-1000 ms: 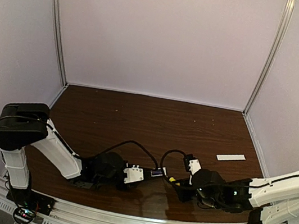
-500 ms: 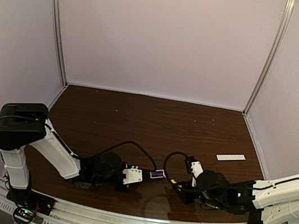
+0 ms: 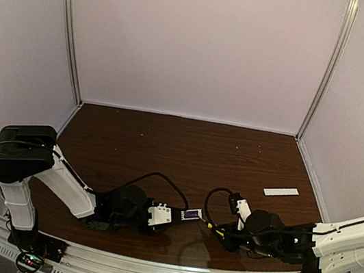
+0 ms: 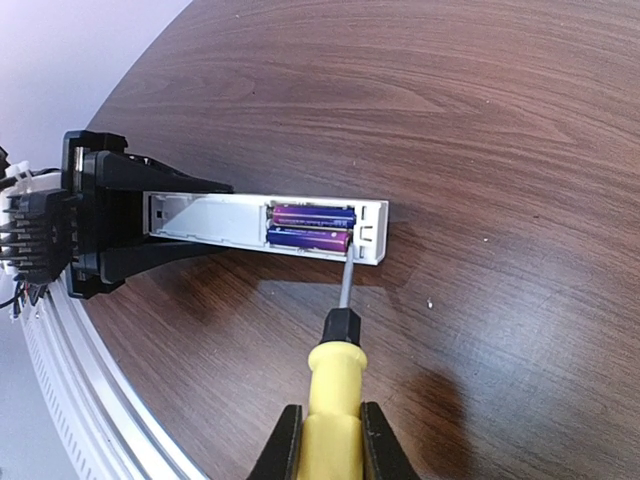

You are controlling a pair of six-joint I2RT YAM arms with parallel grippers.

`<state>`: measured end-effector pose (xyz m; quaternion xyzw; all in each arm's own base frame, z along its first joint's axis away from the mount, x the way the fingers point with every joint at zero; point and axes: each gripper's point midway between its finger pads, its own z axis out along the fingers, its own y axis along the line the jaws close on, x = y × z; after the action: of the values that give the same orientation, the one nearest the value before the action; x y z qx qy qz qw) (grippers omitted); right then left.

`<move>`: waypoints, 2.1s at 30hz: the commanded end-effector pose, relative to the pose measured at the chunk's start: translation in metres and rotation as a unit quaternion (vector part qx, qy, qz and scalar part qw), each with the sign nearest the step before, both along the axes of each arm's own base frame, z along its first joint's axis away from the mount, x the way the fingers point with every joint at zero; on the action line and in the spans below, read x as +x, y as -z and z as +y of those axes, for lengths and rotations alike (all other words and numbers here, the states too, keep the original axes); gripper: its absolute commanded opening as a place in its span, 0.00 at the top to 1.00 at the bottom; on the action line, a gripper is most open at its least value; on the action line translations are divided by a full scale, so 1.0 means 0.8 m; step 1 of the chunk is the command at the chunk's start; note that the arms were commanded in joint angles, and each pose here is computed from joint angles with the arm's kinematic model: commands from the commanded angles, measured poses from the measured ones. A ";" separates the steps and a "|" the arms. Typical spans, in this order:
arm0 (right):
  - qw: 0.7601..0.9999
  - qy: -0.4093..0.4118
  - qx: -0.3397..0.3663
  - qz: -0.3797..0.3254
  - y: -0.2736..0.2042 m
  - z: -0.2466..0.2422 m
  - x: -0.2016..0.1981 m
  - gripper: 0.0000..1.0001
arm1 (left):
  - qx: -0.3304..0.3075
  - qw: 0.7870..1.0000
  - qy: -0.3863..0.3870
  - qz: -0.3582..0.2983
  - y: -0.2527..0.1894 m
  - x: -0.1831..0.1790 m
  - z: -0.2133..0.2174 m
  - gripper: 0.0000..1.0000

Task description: Unload the batteries from the remote control

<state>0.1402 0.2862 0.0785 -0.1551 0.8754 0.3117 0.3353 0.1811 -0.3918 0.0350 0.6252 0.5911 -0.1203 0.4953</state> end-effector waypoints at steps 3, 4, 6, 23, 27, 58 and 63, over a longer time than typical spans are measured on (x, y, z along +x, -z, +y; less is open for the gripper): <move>0.993 -0.085 0.071 0.028 -0.027 0.038 -0.035 1.00 | -0.053 0.994 0.097 0.010 -0.030 -0.042 -0.031 1.00; 0.993 -0.087 0.071 0.029 -0.027 0.038 -0.036 1.00 | -0.053 0.994 0.098 0.011 -0.029 -0.043 -0.031 1.00; 0.993 -0.089 0.071 0.031 -0.026 0.038 -0.037 1.00 | -0.054 0.993 0.101 0.012 -0.030 -0.044 -0.031 1.00; 0.991 -0.106 0.075 0.040 -0.024 0.039 -0.046 1.00 | -0.066 0.990 0.126 0.025 -0.035 -0.057 -0.033 1.00; 0.990 -0.112 0.078 0.042 -0.024 0.036 -0.049 1.00 | -0.068 0.989 0.130 0.026 -0.036 -0.059 -0.033 1.00; 0.986 -0.120 0.110 0.023 -0.038 0.014 -0.057 1.00 | -0.098 0.983 0.150 0.031 -0.058 -0.074 -0.025 1.00; 0.986 -0.120 0.109 0.024 -0.038 0.014 -0.058 1.00 | -0.099 0.983 0.151 0.032 -0.058 -0.075 -0.026 1.00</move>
<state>0.1072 0.2774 0.0802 -0.1889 0.8560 0.3837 0.2904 0.1499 -0.3827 0.0340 0.6538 0.5650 -0.1881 0.4669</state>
